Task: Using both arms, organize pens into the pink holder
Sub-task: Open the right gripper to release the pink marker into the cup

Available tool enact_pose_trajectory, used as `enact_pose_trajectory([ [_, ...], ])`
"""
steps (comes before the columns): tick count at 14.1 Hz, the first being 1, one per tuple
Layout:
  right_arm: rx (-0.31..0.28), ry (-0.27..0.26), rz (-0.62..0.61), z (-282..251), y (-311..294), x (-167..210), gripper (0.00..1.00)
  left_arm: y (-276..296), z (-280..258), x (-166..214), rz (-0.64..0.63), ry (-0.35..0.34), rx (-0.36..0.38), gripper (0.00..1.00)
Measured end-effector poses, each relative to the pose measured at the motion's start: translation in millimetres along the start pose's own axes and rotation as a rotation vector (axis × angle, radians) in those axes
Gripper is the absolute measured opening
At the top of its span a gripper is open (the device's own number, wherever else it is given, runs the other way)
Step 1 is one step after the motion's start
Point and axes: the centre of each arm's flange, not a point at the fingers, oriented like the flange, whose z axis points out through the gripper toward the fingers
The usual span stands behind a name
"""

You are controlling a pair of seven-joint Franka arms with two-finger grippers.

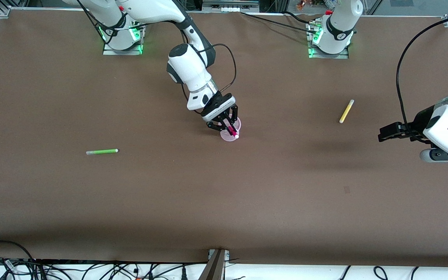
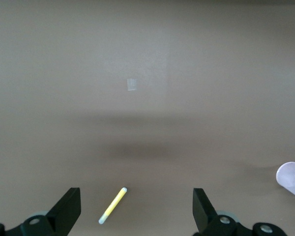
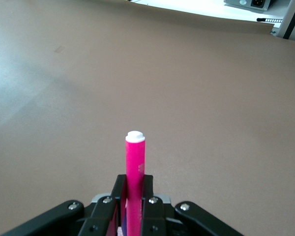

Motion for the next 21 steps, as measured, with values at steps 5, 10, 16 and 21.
enact_pose_trajectory([
  [5, -0.003, 0.01, -0.003, 7.1, 3.1, -10.8, 0.17, 2.3, -33.5, -12.0, -0.007, 0.118, -0.012, 1.0],
  [10, -0.003, 0.018, 0.002, 6.7, 3.9, -10.3, 0.26, -14.8, -21.4, -19.7, 0.015, 0.106, -0.006, 1.0],
  [16, -0.007, 0.051, 0.017, -3.2, 7.6, 5.5, 0.89, -14.8, -34.3, -27.2, 0.025, 0.143, -0.008, 1.0],
  [21, -0.075, -0.034, 0.045, -19.6, 36.6, 58.7, 1.0, 0.3, -33.3, -28.6, 0.051, 0.142, -0.008, 1.0],
])
